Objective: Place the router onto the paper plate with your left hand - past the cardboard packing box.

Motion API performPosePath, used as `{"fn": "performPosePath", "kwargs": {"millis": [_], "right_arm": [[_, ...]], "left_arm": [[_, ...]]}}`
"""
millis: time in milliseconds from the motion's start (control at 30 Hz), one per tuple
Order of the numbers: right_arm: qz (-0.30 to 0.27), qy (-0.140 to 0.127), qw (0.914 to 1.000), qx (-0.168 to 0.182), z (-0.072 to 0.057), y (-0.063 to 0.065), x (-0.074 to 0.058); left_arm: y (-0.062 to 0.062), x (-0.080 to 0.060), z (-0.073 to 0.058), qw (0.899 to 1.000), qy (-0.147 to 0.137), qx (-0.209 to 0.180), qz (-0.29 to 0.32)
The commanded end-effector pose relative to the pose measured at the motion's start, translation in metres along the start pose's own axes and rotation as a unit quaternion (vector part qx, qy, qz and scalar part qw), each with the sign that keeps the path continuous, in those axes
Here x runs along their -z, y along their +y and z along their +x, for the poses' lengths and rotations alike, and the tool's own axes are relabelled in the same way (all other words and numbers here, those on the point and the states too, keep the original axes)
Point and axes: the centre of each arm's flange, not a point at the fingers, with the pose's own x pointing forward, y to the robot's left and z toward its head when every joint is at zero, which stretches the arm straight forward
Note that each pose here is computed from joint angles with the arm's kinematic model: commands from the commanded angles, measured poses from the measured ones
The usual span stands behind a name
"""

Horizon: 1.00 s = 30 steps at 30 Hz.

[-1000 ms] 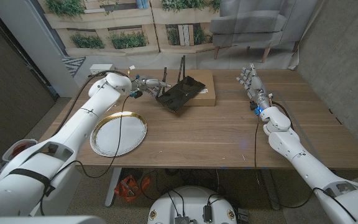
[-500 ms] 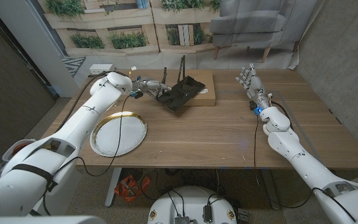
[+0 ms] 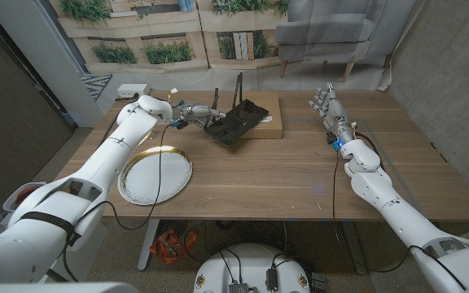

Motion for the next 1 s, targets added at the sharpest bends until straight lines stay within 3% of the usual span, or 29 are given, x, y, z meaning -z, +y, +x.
{"fn": "performPosePath", "kwargs": {"millis": [33,1000], "right_arm": [[-0.004,0.008,0.9999,0.012,-0.0058,-0.0086,0.0058],[-0.005,0.008,0.9999,0.012,-0.0078,-0.0093,0.0048]], "left_arm": [[-0.0014,0.0044,0.0029,0.999,-0.008,0.02,-0.038],[-0.0031,0.0117,0.0028,0.998,0.008,0.013,-0.065]]}}
